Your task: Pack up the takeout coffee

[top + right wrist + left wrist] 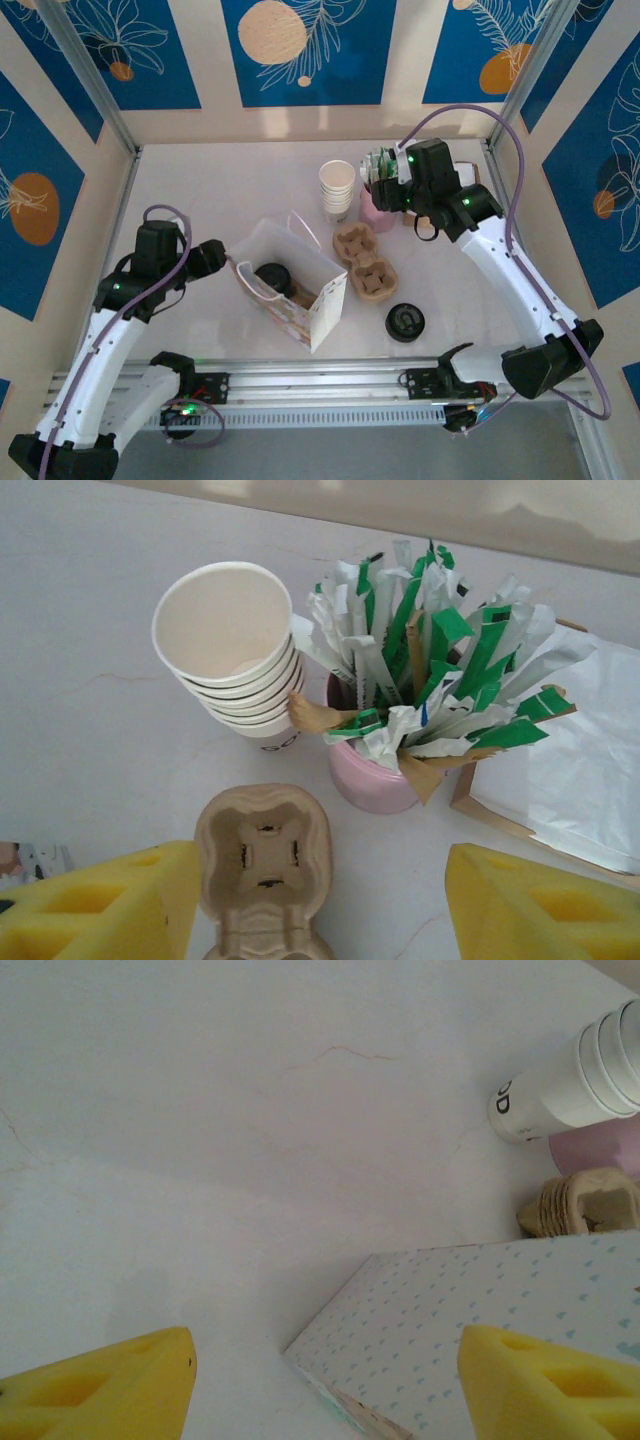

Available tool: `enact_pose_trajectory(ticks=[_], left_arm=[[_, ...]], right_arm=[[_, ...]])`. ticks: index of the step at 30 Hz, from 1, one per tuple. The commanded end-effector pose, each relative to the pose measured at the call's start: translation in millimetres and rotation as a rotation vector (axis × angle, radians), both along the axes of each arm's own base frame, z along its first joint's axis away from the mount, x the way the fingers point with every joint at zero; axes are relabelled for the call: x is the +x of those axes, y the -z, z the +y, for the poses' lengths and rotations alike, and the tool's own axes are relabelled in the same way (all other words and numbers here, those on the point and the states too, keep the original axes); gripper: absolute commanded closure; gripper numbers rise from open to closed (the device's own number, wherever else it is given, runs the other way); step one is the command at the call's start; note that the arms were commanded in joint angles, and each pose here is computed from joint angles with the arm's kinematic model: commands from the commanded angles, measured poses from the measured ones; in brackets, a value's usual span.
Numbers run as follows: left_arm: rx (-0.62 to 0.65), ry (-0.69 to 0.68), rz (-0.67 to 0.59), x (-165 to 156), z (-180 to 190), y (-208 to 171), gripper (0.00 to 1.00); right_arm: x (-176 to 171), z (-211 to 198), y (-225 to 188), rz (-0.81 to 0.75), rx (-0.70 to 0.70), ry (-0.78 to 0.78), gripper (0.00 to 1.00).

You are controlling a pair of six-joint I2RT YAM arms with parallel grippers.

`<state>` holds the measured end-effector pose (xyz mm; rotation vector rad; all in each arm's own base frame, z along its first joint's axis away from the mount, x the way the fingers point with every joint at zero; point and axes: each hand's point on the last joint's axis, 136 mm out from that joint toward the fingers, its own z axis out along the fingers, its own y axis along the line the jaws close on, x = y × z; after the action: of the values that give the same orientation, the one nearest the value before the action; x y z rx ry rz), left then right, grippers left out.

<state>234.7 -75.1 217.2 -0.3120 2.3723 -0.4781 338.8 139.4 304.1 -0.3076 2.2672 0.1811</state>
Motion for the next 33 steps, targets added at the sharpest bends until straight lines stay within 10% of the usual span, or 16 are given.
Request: enact_pose_trajectory(ticks=[1, 33], left_arm=[[-0.014, 0.040, -0.005, -4, -6, -9, 0.30], [-0.025, 0.077, 0.043, -10, -12, 1, 0.30]], right_arm=[[6, 3, -12, -0.022, 0.000, -0.050, 0.34], [57, 32, 30, 0.047, -0.209, -0.121, 0.51]])
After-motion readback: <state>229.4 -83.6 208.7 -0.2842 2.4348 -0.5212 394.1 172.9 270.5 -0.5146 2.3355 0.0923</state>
